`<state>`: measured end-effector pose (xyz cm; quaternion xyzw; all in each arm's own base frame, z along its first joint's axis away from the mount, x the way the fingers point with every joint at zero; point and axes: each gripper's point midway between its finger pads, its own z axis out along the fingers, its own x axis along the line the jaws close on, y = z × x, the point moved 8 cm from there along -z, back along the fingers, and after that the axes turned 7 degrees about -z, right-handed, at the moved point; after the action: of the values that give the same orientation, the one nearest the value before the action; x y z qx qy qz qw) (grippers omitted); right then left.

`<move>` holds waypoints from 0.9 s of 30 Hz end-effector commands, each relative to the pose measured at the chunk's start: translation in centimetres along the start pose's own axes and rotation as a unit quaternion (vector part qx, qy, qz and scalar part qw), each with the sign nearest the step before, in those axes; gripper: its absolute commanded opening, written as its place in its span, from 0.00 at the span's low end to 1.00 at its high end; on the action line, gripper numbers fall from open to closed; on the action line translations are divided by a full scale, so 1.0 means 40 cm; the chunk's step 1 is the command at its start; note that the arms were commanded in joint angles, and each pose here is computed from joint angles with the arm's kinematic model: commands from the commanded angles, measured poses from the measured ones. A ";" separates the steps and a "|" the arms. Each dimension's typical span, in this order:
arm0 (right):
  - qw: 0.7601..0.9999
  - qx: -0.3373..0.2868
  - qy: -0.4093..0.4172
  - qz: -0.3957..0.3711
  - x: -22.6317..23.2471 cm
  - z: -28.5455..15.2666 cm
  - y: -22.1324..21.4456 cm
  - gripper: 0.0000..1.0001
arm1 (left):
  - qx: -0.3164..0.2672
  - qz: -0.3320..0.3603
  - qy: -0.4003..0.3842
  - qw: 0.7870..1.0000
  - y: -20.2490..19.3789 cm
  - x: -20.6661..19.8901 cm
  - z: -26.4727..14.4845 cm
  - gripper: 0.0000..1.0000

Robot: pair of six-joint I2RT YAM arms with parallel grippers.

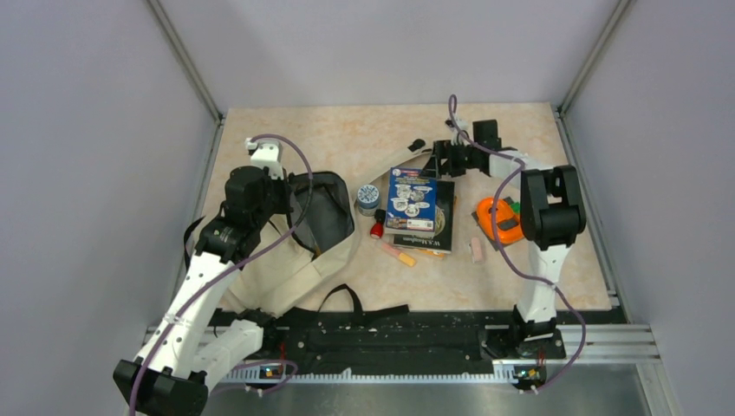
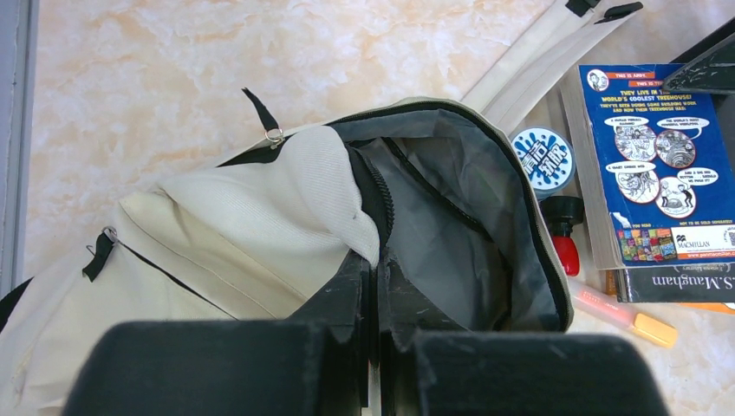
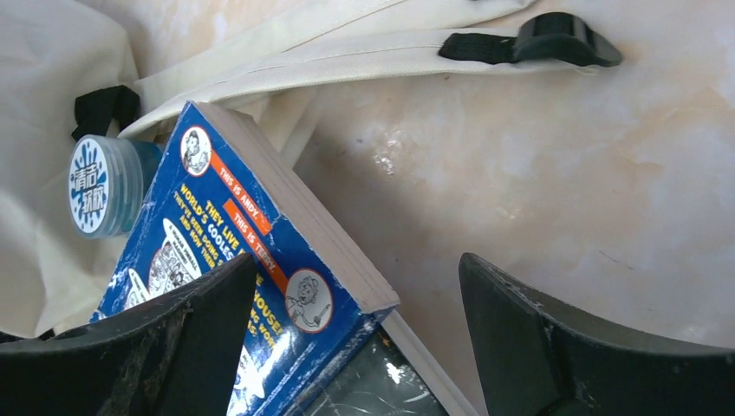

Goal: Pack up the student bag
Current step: Pick up the book from the center of the board.

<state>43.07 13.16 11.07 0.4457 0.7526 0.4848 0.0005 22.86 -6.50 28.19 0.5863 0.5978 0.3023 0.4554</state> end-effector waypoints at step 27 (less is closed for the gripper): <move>0.975 -0.215 0.015 -0.063 0.250 -0.238 0.251 0.00 | -0.062 -0.006 -0.026 0.998 0.059 -0.018 -0.026 0.00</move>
<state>40.90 14.12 20.42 0.4344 0.6969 0.5684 0.0503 22.75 -6.46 28.34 0.5848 0.5967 0.3036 0.4580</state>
